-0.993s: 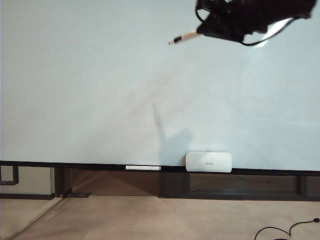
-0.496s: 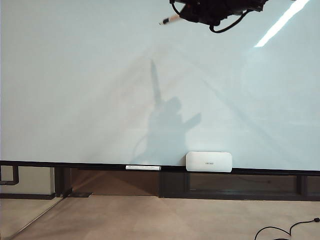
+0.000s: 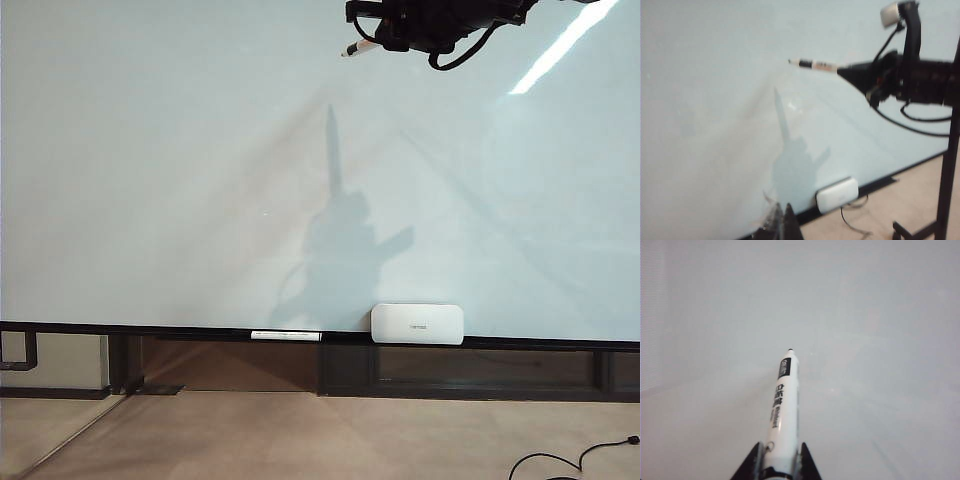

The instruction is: Reach to the right to find the marker pen, pick it up, and write the number 15 on the whiteboard.

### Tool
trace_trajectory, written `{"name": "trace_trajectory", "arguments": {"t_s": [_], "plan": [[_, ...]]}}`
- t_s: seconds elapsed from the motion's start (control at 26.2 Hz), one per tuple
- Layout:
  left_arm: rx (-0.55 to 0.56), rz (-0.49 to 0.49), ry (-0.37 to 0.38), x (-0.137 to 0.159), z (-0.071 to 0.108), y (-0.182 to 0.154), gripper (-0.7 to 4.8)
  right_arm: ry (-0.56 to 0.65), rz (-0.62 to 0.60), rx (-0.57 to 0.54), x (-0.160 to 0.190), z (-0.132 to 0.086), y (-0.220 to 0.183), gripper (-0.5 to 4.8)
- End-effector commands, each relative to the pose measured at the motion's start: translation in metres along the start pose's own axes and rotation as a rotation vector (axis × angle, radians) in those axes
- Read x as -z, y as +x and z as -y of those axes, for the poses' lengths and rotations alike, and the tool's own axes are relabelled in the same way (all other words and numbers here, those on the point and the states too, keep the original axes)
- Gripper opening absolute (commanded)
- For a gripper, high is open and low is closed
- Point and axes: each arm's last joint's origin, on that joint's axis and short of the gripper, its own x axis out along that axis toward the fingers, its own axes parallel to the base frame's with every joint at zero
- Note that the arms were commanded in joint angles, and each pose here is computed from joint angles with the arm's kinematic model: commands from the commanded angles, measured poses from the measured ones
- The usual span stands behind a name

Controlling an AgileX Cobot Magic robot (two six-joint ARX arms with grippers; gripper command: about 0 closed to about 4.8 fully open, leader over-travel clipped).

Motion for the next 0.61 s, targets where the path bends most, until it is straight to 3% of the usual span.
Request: {"name": "trace_trajectory", "arguments": {"t_s": [0.04, 0.15, 0.34, 0.61], "plan": [[0.048, 0.057, 0.009, -0.012, 0.0, -0.001, -0.06, -0.008, 0.026, 0.029, -0.008, 0.001, 0.001, -0.02], [0.05, 0.078, 0.011, -0.02, -0.001, -0.003, -0.06, -0.008, 0.021, 0.053, -0.008, 0.002, 0.002, -0.01], [0.08, 0.011, 0.011, -0.017, -0.001, -0.004, -0.06, -0.011, 0.005, 0.054, -0.003, 0.001, 0.01, -0.01], [0.08, 0.013, 0.023, -0.017, -0.001, -0.004, -0.06, -0.004, 0.043, 0.056, -0.01, 0.001, 0.024, -0.01]]}}
